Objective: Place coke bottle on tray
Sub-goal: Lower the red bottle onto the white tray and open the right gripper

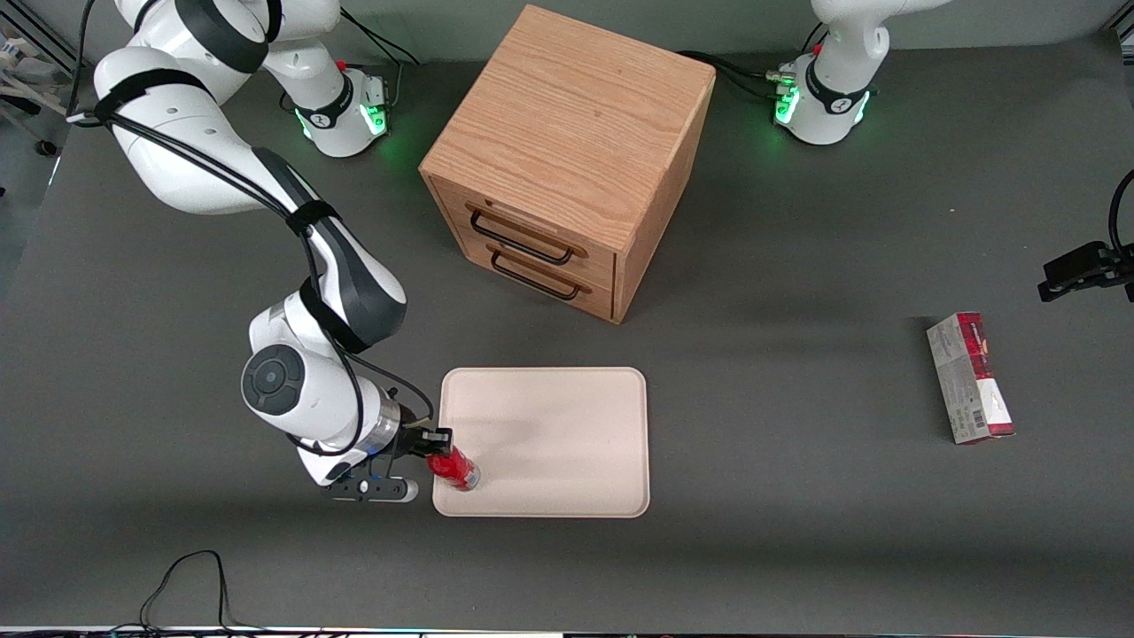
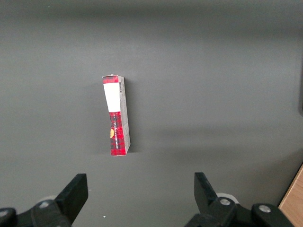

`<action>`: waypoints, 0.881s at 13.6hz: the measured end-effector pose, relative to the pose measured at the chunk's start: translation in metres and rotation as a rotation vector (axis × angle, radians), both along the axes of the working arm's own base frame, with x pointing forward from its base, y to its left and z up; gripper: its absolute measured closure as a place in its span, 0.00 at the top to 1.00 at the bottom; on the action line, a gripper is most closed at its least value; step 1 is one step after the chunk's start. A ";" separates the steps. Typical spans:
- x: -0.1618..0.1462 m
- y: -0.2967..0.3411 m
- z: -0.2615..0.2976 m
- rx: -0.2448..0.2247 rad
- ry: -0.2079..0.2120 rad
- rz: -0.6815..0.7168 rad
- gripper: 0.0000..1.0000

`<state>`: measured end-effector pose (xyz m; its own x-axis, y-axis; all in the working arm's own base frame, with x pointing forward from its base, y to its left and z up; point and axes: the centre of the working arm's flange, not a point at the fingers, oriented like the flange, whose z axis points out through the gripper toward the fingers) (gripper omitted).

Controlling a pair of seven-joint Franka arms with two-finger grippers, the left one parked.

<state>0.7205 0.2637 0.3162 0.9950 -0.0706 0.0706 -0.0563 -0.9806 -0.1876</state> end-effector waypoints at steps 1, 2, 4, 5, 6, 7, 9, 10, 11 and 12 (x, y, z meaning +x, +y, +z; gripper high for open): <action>0.000 0.001 -0.005 0.003 -0.001 0.001 0.38; -0.001 0.002 -0.009 0.005 0.000 0.001 0.38; 0.000 0.001 -0.011 0.006 0.001 0.001 0.38; 0.000 0.001 -0.011 0.006 -0.001 0.001 0.43; 0.001 0.001 -0.010 0.006 -0.009 0.001 0.51; 0.002 0.001 -0.009 0.007 -0.018 0.000 0.60; 0.003 0.001 -0.007 0.013 -0.032 -0.005 0.80; 0.004 0.001 -0.006 0.016 -0.040 -0.008 0.87; 0.005 0.001 -0.005 0.019 -0.047 -0.010 0.99; 0.006 0.000 -0.003 0.020 -0.053 -0.012 1.00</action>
